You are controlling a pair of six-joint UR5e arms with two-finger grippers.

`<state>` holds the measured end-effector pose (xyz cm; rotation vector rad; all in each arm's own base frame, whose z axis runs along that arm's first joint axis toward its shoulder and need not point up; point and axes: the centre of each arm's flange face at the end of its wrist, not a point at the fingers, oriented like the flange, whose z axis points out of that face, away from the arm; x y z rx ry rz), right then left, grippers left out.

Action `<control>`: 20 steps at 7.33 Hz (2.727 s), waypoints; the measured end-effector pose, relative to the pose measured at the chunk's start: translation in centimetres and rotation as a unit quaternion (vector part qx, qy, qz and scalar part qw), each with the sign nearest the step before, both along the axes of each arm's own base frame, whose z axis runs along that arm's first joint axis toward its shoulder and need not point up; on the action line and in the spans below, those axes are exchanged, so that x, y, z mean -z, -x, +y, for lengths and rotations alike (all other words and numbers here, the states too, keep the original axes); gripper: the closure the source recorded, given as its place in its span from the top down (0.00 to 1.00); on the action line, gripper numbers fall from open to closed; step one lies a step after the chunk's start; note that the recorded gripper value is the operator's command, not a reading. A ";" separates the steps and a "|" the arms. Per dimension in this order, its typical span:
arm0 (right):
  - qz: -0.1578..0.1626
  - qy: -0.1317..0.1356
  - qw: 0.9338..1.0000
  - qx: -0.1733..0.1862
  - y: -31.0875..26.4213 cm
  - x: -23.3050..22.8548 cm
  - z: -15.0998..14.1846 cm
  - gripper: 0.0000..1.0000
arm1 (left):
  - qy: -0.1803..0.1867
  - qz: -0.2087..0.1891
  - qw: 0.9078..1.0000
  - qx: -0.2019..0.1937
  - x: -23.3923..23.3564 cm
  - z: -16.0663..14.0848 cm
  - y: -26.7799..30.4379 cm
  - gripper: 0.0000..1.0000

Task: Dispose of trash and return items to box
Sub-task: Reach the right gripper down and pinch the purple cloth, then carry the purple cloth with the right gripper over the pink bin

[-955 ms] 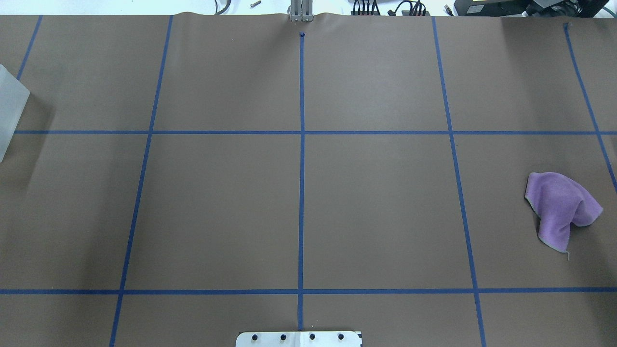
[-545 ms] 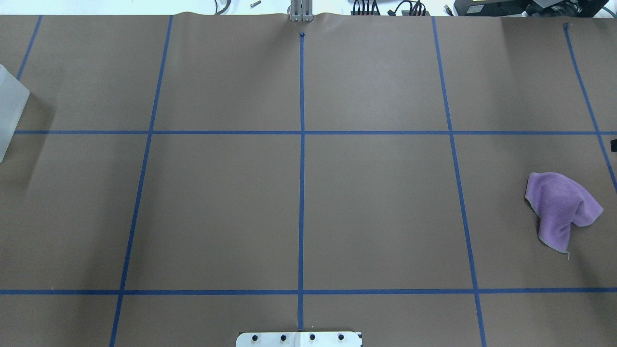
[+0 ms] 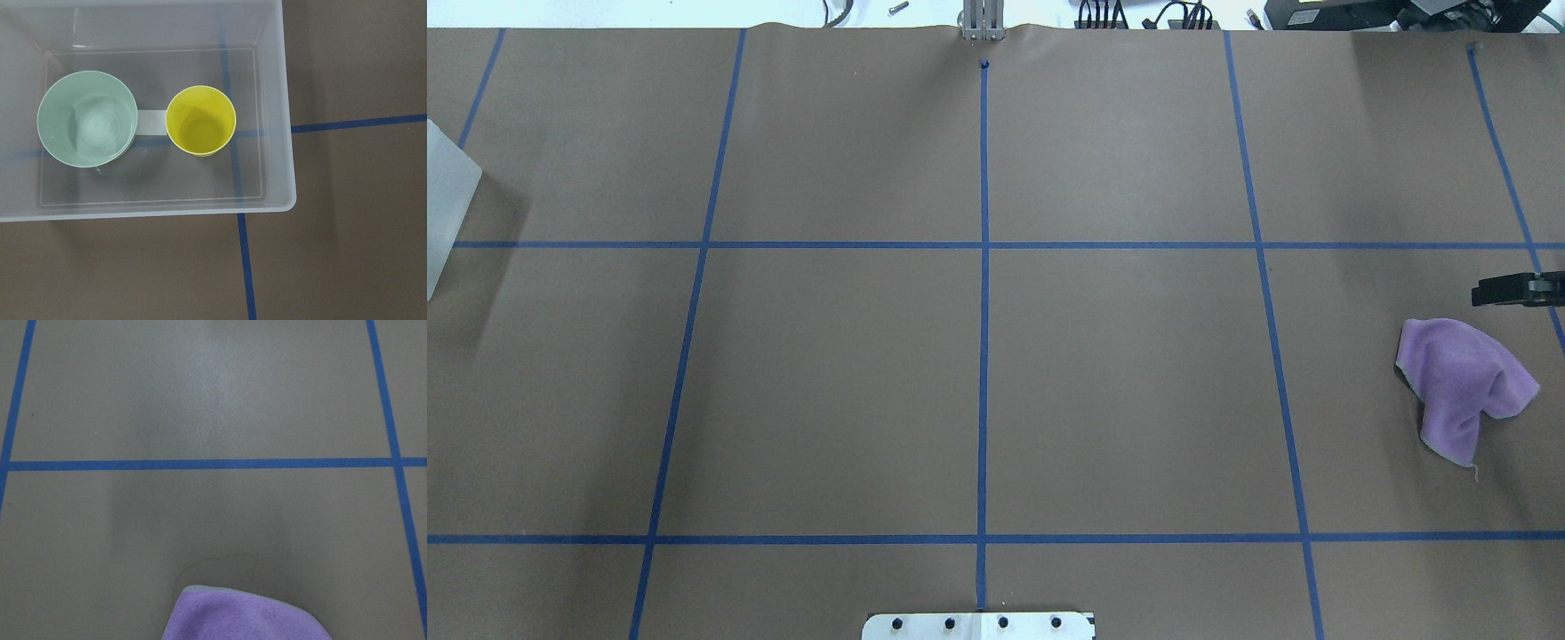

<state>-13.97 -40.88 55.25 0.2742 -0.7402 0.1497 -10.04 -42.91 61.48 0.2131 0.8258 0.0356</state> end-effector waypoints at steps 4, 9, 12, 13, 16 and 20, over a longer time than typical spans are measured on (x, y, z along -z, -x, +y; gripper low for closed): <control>-0.008 0.013 1.000 0.002 3.0 -2.6 2.9 0.86 | -0.007 0.000 1.000 0.000 0.0 -0.1 -0.1 0.99; 0.005 0.017 1.000 0.018 2.0 -2.3 6.7 0.65 | -0.009 -0.001 1.000 -0.001 0.0 -0.2 -0.1 0.99; 0.014 0.012 1.000 0.013 3.4 -2.9 5.3 0.56 | -0.009 -0.001 1.000 -0.001 -0.2 -0.2 -0.1 0.99; 0.018 0.011 1.000 0.010 3.6 -3.4 4.9 0.23 | -0.010 -0.001 1.000 -0.001 -0.2 -0.3 -0.1 0.99; 0.018 0.012 1.000 0.008 3.4 -3.6 5.1 0.00 | -0.012 -0.001 1.000 -0.001 -0.1 -0.3 -0.1 0.99; 0.003 0.008 1.000 0.011 2.8 -1.8 5.6 0.00 | -0.012 -0.001 1.000 -0.002 -0.1 -0.3 -0.2 0.99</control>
